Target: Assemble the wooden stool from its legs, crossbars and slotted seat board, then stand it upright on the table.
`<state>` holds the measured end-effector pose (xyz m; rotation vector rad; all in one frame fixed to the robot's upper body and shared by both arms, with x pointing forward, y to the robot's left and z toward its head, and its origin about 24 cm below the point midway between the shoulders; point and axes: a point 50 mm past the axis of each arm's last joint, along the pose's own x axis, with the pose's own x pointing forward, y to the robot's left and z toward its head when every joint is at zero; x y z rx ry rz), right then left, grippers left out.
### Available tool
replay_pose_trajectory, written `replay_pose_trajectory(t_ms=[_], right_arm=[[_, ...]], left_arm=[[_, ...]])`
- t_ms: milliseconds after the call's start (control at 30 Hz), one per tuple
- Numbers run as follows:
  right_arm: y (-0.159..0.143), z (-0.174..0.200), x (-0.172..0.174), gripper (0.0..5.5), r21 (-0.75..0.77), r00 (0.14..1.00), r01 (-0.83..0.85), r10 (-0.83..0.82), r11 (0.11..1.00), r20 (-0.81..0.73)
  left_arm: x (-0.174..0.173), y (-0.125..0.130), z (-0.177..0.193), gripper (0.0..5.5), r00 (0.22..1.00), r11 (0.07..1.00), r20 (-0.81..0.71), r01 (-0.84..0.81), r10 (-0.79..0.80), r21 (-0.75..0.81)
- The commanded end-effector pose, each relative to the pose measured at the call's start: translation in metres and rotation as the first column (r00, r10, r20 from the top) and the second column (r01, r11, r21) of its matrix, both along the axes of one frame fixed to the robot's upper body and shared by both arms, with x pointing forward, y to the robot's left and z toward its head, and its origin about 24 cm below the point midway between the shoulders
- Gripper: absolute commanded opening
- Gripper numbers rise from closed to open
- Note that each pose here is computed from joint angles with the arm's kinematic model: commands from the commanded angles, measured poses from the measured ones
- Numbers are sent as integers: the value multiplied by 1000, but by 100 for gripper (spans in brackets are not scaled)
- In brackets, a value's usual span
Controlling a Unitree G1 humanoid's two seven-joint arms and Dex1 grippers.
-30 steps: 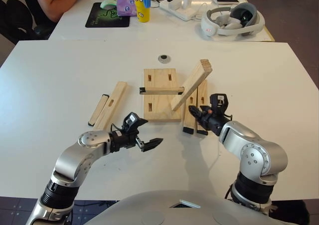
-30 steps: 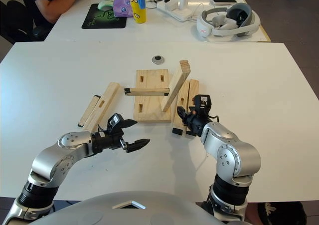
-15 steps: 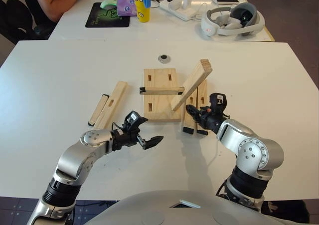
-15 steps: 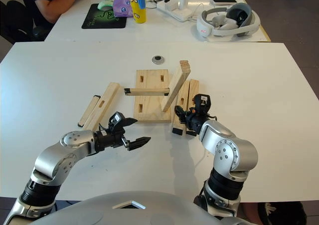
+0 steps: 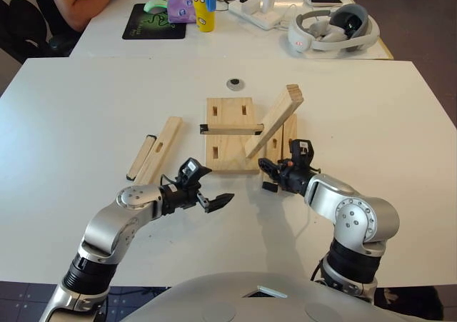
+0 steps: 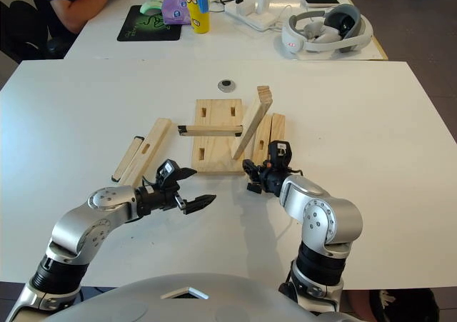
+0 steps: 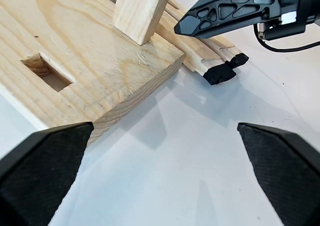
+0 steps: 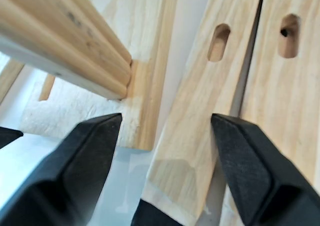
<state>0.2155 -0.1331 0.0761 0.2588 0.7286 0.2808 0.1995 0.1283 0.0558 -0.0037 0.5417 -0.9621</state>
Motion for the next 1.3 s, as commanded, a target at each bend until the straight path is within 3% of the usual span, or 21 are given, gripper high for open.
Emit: replay_pose_trajectory(t_ms=[33,767,1067,1300], right_arm=[[-4,-5,-1,334,-74,999,1,-4,997,-37],[-8,-17,-3,334,-244,990,-138,126,960,-66],[-5,-21,-5,213,-266,990,-137,127,954,-56],[-18,27,29,208,-159,971,111,-73,981,229]], left_arm=[[3,0,1,540,1000,1000,18,-13,13,17],[1,-6,-1,540,999,999,24,-44,44,3],[2,-3,-1,540,999,999,37,-20,19,29],[1,2,5,540,998,999,47,47,-47,16]])
